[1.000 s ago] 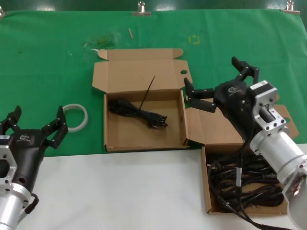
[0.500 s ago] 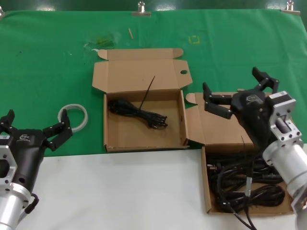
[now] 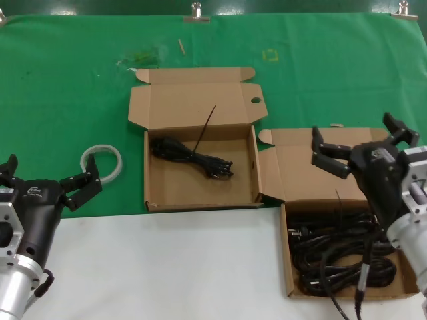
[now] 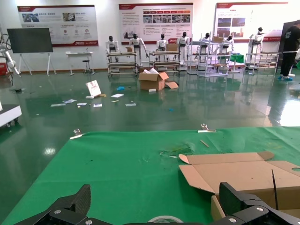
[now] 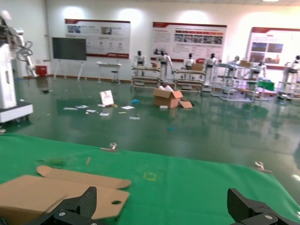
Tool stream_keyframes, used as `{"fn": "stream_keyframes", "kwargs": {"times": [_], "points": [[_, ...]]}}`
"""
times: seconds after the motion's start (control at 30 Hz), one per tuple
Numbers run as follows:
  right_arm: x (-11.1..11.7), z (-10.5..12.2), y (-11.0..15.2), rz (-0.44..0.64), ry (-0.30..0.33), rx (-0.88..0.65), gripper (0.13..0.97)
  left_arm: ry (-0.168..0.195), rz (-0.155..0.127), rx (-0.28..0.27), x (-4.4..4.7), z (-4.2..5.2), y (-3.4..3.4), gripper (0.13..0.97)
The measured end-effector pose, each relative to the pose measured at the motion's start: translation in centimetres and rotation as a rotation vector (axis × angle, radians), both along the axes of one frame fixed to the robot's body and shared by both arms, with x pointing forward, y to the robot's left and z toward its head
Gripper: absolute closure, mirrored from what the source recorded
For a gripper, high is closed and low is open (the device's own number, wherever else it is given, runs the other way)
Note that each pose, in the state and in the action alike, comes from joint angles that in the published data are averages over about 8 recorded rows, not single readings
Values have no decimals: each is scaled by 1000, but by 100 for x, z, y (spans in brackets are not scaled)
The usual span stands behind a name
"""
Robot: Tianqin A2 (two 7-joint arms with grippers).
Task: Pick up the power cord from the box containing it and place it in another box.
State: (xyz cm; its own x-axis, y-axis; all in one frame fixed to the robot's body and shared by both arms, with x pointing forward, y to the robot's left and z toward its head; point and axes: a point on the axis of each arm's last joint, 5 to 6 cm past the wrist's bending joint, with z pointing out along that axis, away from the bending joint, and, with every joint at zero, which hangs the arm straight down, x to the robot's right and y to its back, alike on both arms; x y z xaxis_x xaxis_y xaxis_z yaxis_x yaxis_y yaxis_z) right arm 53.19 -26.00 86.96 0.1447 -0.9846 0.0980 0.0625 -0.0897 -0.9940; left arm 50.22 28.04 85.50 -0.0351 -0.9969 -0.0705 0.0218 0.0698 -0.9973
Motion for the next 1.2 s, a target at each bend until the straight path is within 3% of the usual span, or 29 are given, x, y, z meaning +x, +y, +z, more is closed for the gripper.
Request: {"fn": "stream_keyframes", "kwargs": {"times": [0.43,1.2], "points": [[-186,-113,-157,-88,24,21,130,0,0,0,0,0,0,132],[-194,-118,-164,-92,26,21,130,0,0,0,0,0,0,132]]}}
